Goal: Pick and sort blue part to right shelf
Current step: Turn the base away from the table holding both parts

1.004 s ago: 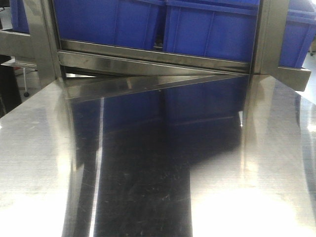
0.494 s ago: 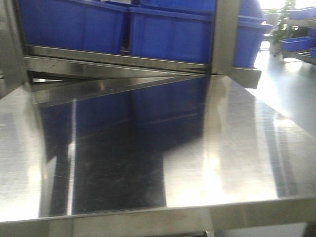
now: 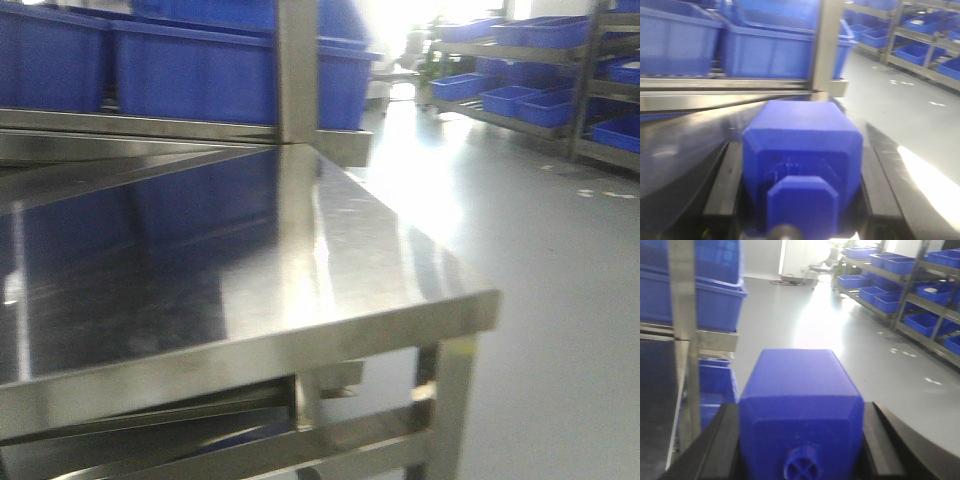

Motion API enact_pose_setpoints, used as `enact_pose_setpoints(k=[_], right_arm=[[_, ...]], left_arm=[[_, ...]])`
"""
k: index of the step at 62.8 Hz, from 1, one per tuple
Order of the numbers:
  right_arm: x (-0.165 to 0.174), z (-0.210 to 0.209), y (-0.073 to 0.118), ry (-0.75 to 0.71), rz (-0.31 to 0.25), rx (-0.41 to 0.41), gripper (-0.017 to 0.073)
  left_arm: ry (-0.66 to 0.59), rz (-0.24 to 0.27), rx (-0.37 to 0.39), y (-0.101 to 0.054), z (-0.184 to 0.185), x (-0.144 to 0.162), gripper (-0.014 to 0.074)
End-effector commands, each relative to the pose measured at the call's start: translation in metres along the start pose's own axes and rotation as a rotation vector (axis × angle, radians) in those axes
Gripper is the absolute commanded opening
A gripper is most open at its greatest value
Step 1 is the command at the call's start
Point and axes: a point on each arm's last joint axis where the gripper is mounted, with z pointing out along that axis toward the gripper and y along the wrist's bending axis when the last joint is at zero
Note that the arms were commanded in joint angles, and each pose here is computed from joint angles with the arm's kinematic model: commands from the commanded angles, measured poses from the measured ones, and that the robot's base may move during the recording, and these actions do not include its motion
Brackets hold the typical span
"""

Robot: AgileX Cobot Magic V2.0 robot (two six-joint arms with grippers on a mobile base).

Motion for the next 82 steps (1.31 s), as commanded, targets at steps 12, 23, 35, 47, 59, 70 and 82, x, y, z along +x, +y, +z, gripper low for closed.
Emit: enact_pose_setpoints(k=[12, 23, 35, 47, 59, 70, 82], right_arm=[[-0.0196, -0.0022, -0.0008, -0.130, -0.017, -0.001, 0.0340], [-0.0196, -0.0022, -0.0008, -0.130, -0.017, -0.001, 0.0340], [-0.0196, -0.0022, -0.0008, -0.130, -0.017, -0.001, 0.0340], [-0.0196, -0.0022, -0.0008, -0.130, -0.017, -0.001, 0.0340], [-0.0196, -0.0022, -0.0008, -0.130, -0.017, -0.001, 0.0340], [-0.0196, -0.0022, -0.0008, -0.130, -0.017, -0.001, 0.0340], [-0.0196, -0.0022, -0.0008, -0.130, -0.017, -0.001, 0.0340]], left_arm=[[-0.110, -0.003, 0.002, -0.0007, -0.0024, -0.0170, 0.0279], [-0.110, -0.003, 0.002, -0.0007, -0.0024, -0.0170, 0.0279], [-0.110, -0.003, 0.002, -0.0007, -0.0024, -0.0170, 0.0280], [-0.110, -0.003, 0.002, -0.0007, -0.0024, -0.0170, 0.0280], [-0.110, -0.003, 0.002, -0.0007, -0.0024, -0.0170, 0.0280], [-0.110, -0.003, 0.002, -0.0007, -0.0024, -0.0170, 0.0280], [-0.105, -0.003, 0.002, -0.0007, -0.0019, -0.0167, 0.0280]])
